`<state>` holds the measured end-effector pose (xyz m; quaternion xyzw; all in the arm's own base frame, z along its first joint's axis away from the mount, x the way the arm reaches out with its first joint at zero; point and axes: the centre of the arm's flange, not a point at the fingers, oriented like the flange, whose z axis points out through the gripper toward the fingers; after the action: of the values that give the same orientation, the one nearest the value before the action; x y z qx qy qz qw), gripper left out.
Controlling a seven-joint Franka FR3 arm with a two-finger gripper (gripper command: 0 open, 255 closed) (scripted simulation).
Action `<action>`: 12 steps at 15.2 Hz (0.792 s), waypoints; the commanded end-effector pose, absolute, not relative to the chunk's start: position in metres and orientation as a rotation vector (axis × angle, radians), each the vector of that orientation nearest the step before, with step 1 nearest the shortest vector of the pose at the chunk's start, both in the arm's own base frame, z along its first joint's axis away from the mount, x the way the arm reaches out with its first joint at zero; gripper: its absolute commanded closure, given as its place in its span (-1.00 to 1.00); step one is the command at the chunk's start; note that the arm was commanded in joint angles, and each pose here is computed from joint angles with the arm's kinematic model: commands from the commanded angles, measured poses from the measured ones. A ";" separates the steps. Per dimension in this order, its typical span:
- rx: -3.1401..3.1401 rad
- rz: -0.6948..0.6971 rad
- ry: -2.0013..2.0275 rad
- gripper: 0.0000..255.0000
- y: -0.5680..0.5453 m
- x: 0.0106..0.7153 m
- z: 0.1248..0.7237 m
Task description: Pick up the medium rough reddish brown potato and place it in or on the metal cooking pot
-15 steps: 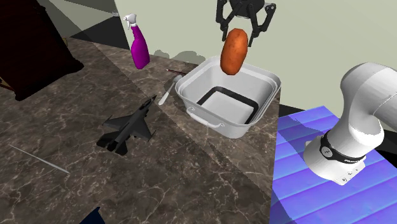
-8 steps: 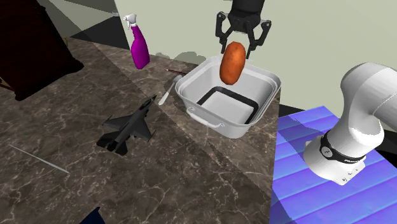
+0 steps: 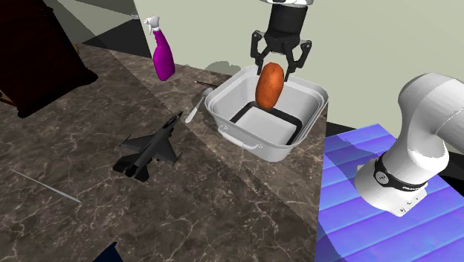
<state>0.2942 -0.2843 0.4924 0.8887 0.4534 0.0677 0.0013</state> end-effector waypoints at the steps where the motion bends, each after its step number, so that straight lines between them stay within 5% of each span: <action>1: 2.789 0.213 1.423 1.00 -0.284 0.294 0.490; 6: 2.789 0.213 1.423 1.00 -0.284 0.294 0.490; 7: 2.789 0.213 1.423 -1.00 -0.284 0.294 0.490; 12: 2.789 0.213 1.423 -1.00 -0.284 0.294 0.490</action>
<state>0.2940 -0.2845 0.4900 0.8887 0.4534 0.0679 0.0015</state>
